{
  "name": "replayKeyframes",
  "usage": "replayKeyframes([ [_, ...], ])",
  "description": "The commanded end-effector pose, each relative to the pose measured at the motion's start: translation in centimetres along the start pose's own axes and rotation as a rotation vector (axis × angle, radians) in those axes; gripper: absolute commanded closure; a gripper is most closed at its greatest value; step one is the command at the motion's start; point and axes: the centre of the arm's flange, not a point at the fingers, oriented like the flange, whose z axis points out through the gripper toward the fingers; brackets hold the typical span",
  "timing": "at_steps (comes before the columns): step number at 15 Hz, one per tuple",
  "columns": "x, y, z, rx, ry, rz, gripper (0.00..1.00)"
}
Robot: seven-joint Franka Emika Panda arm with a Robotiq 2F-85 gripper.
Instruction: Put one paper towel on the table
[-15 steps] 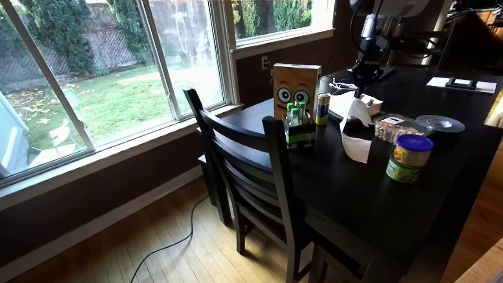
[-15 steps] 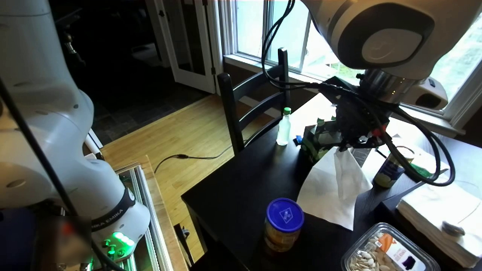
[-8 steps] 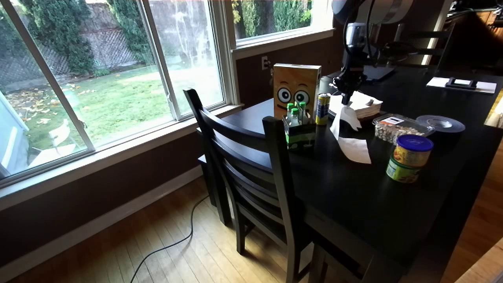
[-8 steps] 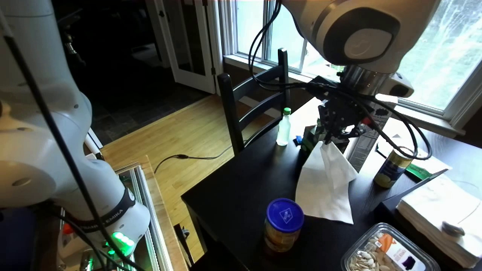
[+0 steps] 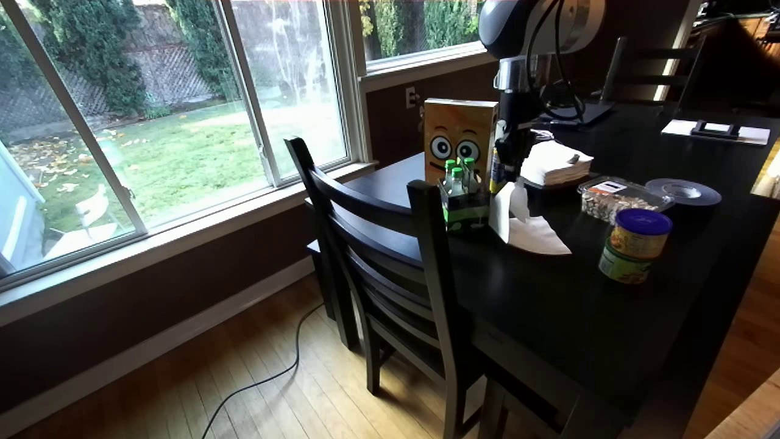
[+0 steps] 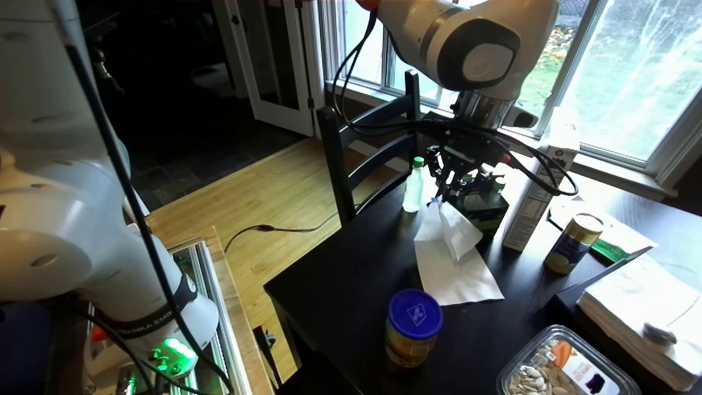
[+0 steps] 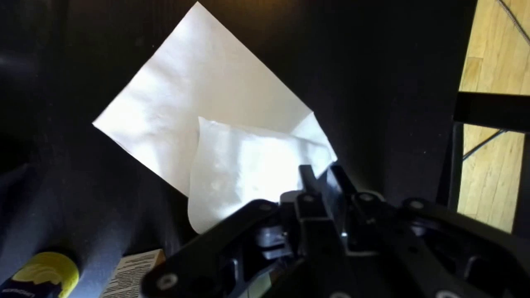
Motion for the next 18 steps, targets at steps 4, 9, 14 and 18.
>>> replayKeyframes([
  [4, -3.3, 0.0, -3.2, -0.075, 0.003, -0.031, 0.34],
  [9, -6.3, 2.6, -6.1, -0.170, 0.023, 0.030, 0.02],
  [14, -7.1, 1.8, -7.4, -0.175, 0.044, 0.039, 0.00],
  [18, -6.1, 2.1, -7.3, -0.160, 0.028, 0.011, 0.00],
])
